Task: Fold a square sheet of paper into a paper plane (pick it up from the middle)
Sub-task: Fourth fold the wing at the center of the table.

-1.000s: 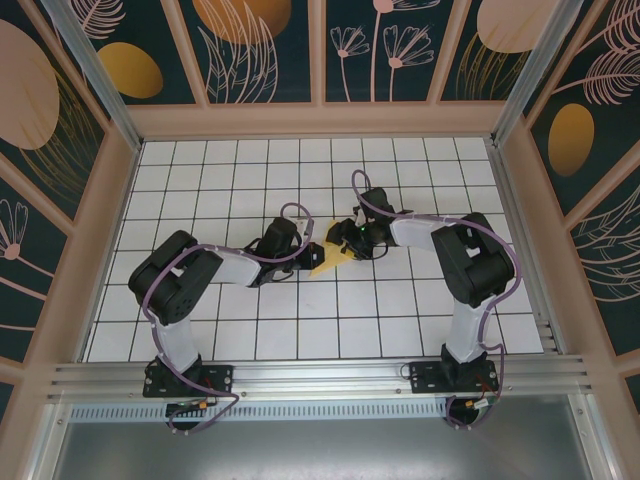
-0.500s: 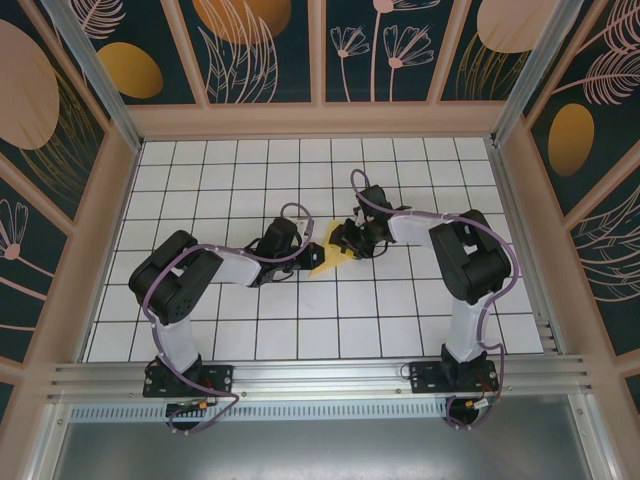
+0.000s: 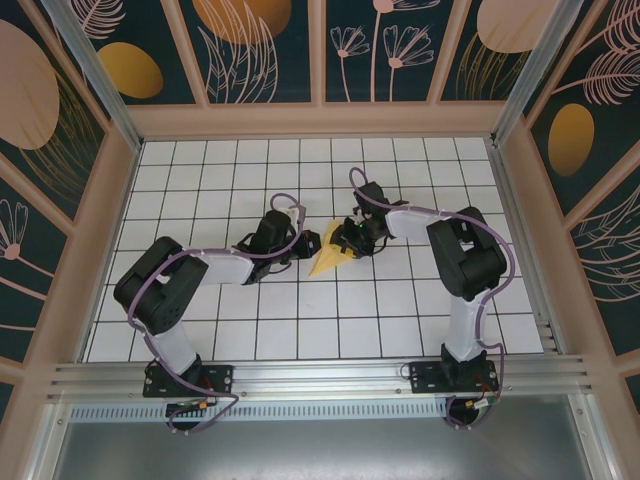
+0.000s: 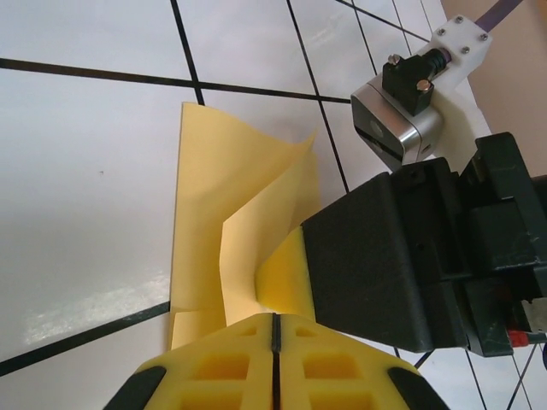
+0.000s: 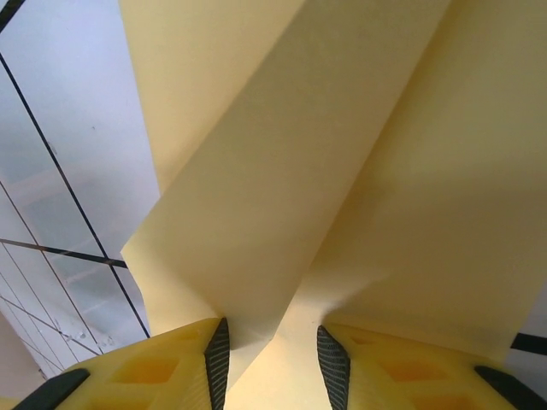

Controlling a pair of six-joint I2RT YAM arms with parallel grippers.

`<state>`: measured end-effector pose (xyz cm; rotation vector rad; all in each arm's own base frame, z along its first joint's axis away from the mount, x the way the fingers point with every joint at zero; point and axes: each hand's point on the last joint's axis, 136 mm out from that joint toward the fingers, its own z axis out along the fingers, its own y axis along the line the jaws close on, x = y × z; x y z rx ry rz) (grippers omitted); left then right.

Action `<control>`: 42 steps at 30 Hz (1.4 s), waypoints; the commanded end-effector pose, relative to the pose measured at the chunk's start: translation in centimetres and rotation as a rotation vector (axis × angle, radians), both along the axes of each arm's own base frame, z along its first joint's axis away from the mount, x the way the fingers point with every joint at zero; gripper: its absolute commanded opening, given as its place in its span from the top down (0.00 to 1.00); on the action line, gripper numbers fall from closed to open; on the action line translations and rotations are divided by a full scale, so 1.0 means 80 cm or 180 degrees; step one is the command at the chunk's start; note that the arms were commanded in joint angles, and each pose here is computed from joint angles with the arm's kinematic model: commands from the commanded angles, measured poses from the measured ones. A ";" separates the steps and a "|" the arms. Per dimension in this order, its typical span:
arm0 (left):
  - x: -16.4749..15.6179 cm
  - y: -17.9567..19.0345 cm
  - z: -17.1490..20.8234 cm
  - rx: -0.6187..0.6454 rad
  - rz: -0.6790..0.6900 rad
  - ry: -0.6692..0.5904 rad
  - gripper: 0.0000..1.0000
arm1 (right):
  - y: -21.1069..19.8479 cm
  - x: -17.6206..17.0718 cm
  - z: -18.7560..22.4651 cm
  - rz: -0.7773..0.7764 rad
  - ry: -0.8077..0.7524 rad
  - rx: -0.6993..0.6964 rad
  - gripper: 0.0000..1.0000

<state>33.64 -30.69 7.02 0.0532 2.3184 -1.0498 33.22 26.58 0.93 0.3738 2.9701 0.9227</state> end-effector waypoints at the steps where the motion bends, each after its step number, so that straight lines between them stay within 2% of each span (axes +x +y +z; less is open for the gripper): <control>1: 0.002 0.001 0.001 -0.0076 0.0052 0.0051 0.90 | -0.101 -0.056 -0.133 -0.0159 0.0602 -0.1289 0.58; 8: -0.007 -0.024 0.001 -0.0284 -0.0278 0.0124 0.88 | -0.105 -0.056 -0.138 -0.0206 0.0670 -0.1371 0.57; 16: -0.010 -0.033 -0.017 -0.0243 -0.0430 0.0252 0.89 | -0.105 -0.058 -0.142 -0.0264 0.0735 -0.1366 0.53; 27: -0.004 -0.025 -0.049 0.0016 -0.0324 0.0399 0.90 | -0.106 -0.060 -0.145 -0.0276 0.0751 -0.1377 0.52; 42: -0.002 -0.023 -0.064 0.0105 -0.0282 0.0472 0.91 | -0.108 -0.065 -0.149 -0.0261 0.0786 -0.1399 0.56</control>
